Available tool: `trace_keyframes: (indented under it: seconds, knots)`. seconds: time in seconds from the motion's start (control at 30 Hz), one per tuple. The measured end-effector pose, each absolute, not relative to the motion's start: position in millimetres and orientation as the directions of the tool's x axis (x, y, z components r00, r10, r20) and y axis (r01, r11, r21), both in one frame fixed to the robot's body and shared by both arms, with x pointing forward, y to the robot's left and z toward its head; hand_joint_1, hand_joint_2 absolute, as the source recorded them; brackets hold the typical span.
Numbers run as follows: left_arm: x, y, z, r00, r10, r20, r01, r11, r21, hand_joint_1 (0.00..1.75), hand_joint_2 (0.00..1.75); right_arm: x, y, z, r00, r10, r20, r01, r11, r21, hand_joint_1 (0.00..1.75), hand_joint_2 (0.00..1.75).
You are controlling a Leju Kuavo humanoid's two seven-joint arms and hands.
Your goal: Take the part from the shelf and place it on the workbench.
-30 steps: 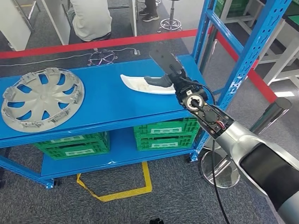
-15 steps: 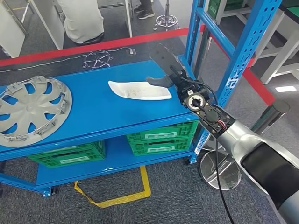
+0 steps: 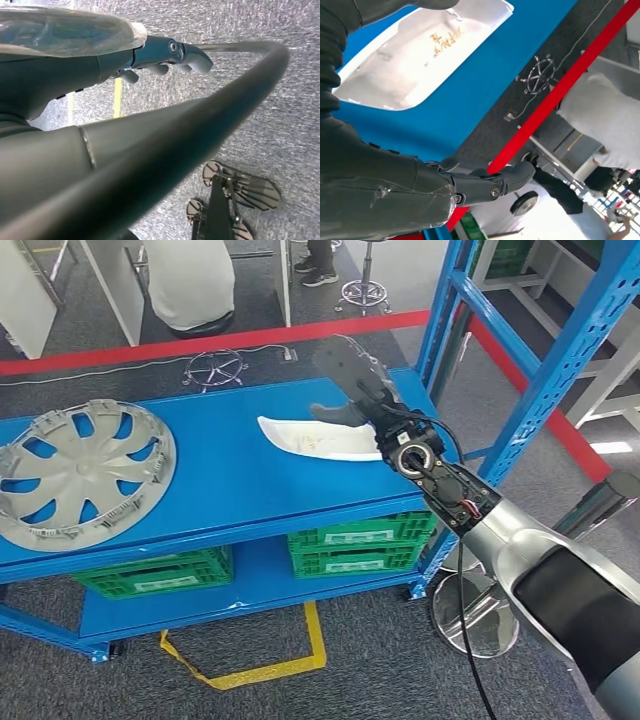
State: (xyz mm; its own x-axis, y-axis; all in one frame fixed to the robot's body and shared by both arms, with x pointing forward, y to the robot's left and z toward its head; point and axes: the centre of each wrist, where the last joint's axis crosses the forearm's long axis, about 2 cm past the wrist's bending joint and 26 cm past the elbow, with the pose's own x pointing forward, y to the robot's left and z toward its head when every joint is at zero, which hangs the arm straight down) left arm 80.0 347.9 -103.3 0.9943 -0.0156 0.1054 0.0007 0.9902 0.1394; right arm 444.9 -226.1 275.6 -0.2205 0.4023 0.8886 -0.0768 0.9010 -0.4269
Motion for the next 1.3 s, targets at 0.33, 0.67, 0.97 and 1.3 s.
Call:
trace_keyframes:
  seconds: [0.33, 0.67, 0.97, 1.3]
  knots:
    - [80, 348, -103, 0.994, -0.009, 0.106, -0.006, 0.990, 0.138, 0.00, 0.00, 448, -222, 273, -0.162, 0.624, 0.765, -0.057, 0.768, -0.638, 0.00, 1.75]
    - [80, 348, -103, 0.994, -0.002, 0.106, -0.012, 0.990, 0.137, 0.00, 0.00, 451, -226, 248, -0.018, 0.804, 0.594, -0.089, 0.591, -0.802, 0.00, 1.75]
    - [80, 348, -103, 0.995, -0.008, 0.103, -0.006, 0.991, 0.136, 0.00, 0.00, 452, -234, 229, 0.060, 0.859, 0.509, -0.136, 0.512, -0.848, 0.00, 1.75]
    - [80, 348, -103, 0.995, -0.005, 0.103, -0.009, 0.991, 0.131, 0.00, 0.00, 451, -245, 206, 0.104, 0.888, 0.448, -0.194, 0.460, -0.867, 0.00, 1.75]
